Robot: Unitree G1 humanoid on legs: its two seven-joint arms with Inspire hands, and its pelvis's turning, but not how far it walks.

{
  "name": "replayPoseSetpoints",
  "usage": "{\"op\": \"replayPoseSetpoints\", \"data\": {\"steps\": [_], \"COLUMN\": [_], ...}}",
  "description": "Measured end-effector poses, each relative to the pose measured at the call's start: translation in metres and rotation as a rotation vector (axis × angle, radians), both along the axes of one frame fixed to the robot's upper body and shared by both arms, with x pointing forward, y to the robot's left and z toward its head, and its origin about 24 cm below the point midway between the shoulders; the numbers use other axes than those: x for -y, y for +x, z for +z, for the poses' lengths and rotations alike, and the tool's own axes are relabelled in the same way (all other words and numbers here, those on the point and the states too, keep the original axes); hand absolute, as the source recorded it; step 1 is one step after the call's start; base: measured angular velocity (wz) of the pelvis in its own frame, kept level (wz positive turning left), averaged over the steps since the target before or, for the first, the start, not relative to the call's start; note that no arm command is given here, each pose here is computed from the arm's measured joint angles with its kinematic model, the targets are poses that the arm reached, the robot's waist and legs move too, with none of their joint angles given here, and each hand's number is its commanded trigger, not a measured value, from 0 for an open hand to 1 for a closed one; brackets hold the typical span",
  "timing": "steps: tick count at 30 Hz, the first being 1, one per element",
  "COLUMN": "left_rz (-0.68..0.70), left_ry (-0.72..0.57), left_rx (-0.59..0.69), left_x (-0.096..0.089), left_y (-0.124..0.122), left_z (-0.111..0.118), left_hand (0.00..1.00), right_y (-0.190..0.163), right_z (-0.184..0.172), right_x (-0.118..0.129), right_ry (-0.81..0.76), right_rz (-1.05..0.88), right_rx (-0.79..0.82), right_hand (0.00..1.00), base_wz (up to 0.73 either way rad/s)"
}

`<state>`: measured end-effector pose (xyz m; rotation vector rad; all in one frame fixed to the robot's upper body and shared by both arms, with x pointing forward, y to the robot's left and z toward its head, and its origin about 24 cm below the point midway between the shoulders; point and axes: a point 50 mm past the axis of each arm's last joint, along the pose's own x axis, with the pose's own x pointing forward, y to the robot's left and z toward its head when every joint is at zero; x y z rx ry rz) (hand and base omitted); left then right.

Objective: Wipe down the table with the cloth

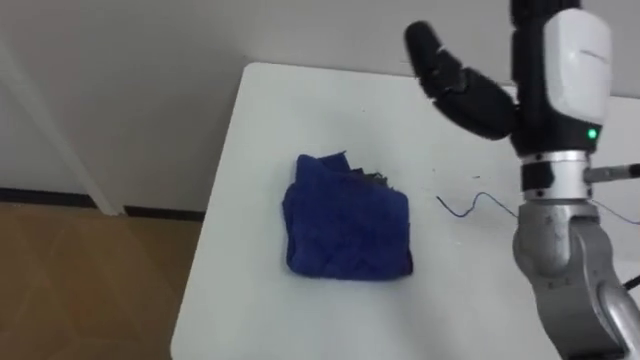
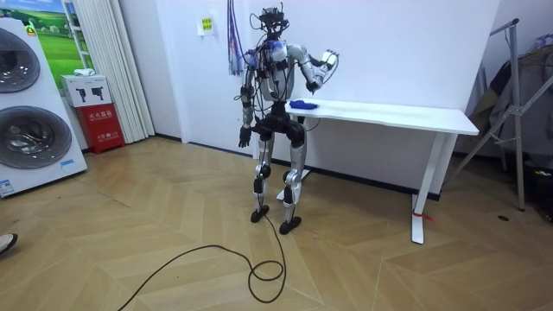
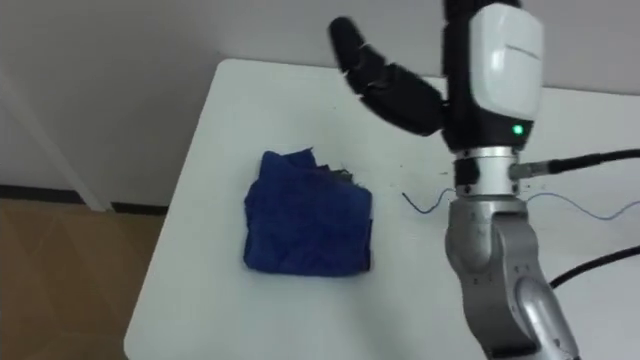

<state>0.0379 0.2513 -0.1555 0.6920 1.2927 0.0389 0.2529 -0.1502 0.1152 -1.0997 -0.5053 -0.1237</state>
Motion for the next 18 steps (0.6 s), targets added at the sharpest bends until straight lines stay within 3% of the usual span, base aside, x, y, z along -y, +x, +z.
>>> {"op": "replayPoseSetpoints", "data": {"steps": [7,18], "left_rz": [-0.064,-0.091], "left_ry": [-0.003,0.010], "left_rx": [0.024,0.041], "left_x": [0.002,0.002], "left_y": [0.017,0.025], "left_z": [0.001,0.002], "left_hand": [0.00,0.00], "right_y": [-0.004,-0.014], "right_z": [-0.038,-0.094], "right_x": [-0.030,-0.016], "right_ry": [-0.144,-0.270], "right_rz": [0.130,0.082], "right_rx": [-0.217,-0.483], "right_hand": [0.00,0.00], "base_wz": [0.11,0.04]}}
